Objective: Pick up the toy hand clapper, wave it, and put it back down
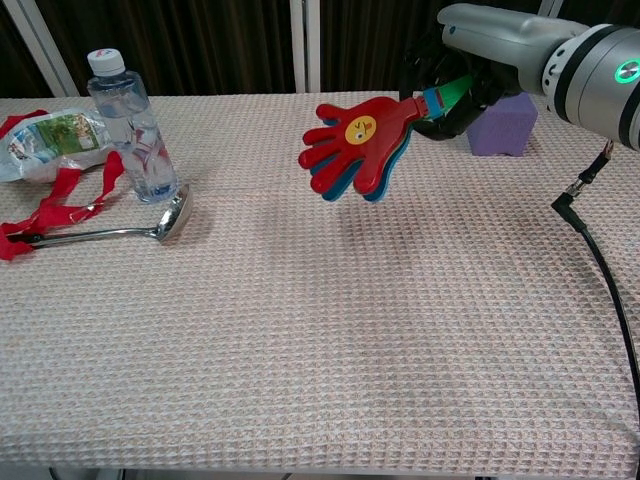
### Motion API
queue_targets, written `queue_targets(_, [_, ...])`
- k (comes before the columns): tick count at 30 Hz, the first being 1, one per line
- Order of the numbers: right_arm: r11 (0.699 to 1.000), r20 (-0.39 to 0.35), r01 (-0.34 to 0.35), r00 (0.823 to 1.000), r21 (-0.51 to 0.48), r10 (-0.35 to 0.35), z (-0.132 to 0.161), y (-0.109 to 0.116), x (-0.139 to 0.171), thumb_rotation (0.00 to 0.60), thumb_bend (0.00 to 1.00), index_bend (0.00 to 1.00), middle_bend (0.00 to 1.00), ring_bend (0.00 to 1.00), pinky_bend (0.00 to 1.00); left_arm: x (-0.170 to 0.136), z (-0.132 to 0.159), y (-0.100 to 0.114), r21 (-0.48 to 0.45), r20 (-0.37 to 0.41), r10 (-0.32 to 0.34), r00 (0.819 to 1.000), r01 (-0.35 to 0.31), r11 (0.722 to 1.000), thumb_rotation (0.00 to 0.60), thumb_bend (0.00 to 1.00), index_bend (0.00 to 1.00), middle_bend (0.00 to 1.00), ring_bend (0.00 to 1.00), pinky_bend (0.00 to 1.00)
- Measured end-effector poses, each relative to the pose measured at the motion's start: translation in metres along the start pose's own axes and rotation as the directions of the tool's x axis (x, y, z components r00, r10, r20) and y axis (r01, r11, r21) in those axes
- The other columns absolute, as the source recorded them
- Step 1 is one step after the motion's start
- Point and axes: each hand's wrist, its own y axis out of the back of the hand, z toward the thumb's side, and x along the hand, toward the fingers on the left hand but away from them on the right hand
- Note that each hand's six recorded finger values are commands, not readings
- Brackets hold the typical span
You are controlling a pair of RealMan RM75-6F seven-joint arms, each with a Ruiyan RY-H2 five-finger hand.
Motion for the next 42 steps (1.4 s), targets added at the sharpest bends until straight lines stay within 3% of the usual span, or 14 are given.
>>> queue_targets(3, [0.984, -0.012, 0.004, 1.000, -0.180, -0.006, 0.005, 0.007, 0.001, 0.600, 0.43, 0.94, 0.70, 0.76, 0.99, 0.000, 0.001, -0.001, 0.000, 0.003, 0.000, 1.000, 0.000, 1.000, 0.600, 0.11, 0.04, 0.06, 0.00, 0.00])
queue_targets(6, [0.897, -0.027, -0.002, 1.000, -0.442, -0.011, 0.008, 0.014, 0.002, 0.600, 0.40, 0.93, 0.70, 0.76, 0.99, 0.000, 0.001, -0.001, -0.004, 0.000, -0.003, 1.000, 0.003, 1.000, 0.600, 0.11, 0.04, 0.06, 0.00, 0.00])
queue_targets(9, [0.696, -0.050, -0.030, 0.999, -0.717, -0.008, 0.009, 0.021, 0.002, 0.600, 0.36, 0.93, 0.70, 0.76, 0.99, 0.000, 0.000, -0.002, -0.019, -0.008, -0.010, 1.000, 0.010, 1.000, 0.600, 0.11, 0.04, 0.05, 0.00, 0.00])
queue_targets(13, [0.292, -0.095, -0.090, 0.995, -0.952, -0.003, 0.009, 0.029, 0.002, 0.600, 0.36, 0.93, 0.70, 0.76, 0.99, 0.000, 0.000, -0.002, -0.022, -0.007, -0.014, 1.000, 0.014, 1.000, 0.600, 0.11, 0.04, 0.05, 0.00, 0.00])
queue_targets(16, [0.033, -0.129, -0.128, 0.992, -0.991, -0.004, 0.008, 0.035, 0.002, 0.600, 0.39, 0.93, 0.69, 0.76, 0.99, 0.001, 0.001, -0.001, -0.020, -0.005, -0.010, 1.000, 0.010, 1.000, 0.600, 0.11, 0.04, 0.05, 0.00, 0.00])
queue_targets(19, [-0.126, -0.160, -0.159, 0.987, -0.979, -0.005, 0.005, 0.039, 0.001, 0.600, 0.39, 0.92, 0.69, 0.76, 0.99, 0.001, 0.000, -0.001, -0.020, -0.005, -0.009, 1.000, 0.009, 1.000, 0.600, 0.11, 0.04, 0.05, 0.00, 0.00])
queue_targets(22, [-0.170, -0.191, -0.189, 0.982, -0.967, -0.004, 0.004, 0.038, 0.001, 0.600, 0.38, 0.92, 0.69, 0.76, 0.99, 0.002, 0.000, 0.000, -0.021, -0.005, -0.008, 1.000, 0.008, 1.000, 0.600, 0.11, 0.04, 0.05, 0.00, 0.00])
queue_targets(24, [-0.158, -0.192, -0.191, 0.981, -0.969, -0.010, 0.001, 0.037, 0.000, 0.600, 0.39, 0.92, 0.69, 0.76, 0.99, 0.002, 0.000, -0.001, -0.021, -0.006, -0.009, 1.000, 0.008, 1.000, 0.600, 0.11, 0.04, 0.05, 0.00, 0.00])
queue_targets(27, [-0.050, -0.187, -0.188, 0.982, -0.981, -0.034, -0.006, 0.034, -0.003, 0.600, 0.42, 0.92, 0.69, 0.76, 0.99, 0.001, 0.000, -0.001, -0.022, -0.007, -0.009, 1.000, 0.009, 1.000, 0.600, 0.11, 0.04, 0.05, 0.00, 0.00])
queue_targets(30, [0.148, -0.180, -0.170, 0.982, -0.974, -0.057, -0.013, 0.030, -0.006, 0.600, 0.42, 0.92, 0.69, 0.76, 0.99, 0.002, -0.001, -0.001, -0.023, -0.009, -0.011, 1.000, 0.010, 1.000, 0.600, 0.11, 0.04, 0.05, 0.00, 0.00])
queue_targets(33, [0.424, -0.178, -0.134, 0.982, -0.896, -0.066, -0.017, 0.023, -0.009, 0.600, 0.42, 0.92, 0.69, 0.76, 0.99, 0.002, -0.001, -0.002, -0.022, -0.007, -0.013, 1.000, 0.012, 1.000, 0.600, 0.11, 0.04, 0.05, 0.00, 0.00])
queue_targets(37, [0.803, -0.173, -0.053, 0.983, -0.594, -0.063, -0.023, 0.011, -0.012, 0.600, 0.42, 0.92, 0.70, 0.76, 0.99, 0.001, -0.002, -0.002, -0.022, -0.009, -0.011, 1.000, 0.011, 1.000, 0.600, 0.11, 0.04, 0.05, 0.00, 0.00])
queue_targets(40, [0.955, -0.164, 0.008, 0.985, -0.296, -0.059, -0.026, 0.002, -0.013, 0.600, 0.42, 0.92, 0.70, 0.76, 0.99, 0.001, -0.002, -0.001, -0.021, -0.009, -0.011, 1.000, 0.011, 1.000, 0.600, 0.11, 0.04, 0.05, 0.00, 0.00])
queue_targets(42, [0.991, -0.156, 0.035, 0.986, -0.128, -0.055, -0.027, -0.002, -0.014, 0.600, 0.42, 0.93, 0.70, 0.76, 0.99, 0.001, -0.002, -0.002, -0.021, -0.009, -0.011, 1.000, 0.011, 1.000, 0.600, 0.11, 0.04, 0.05, 0.00, 0.00])
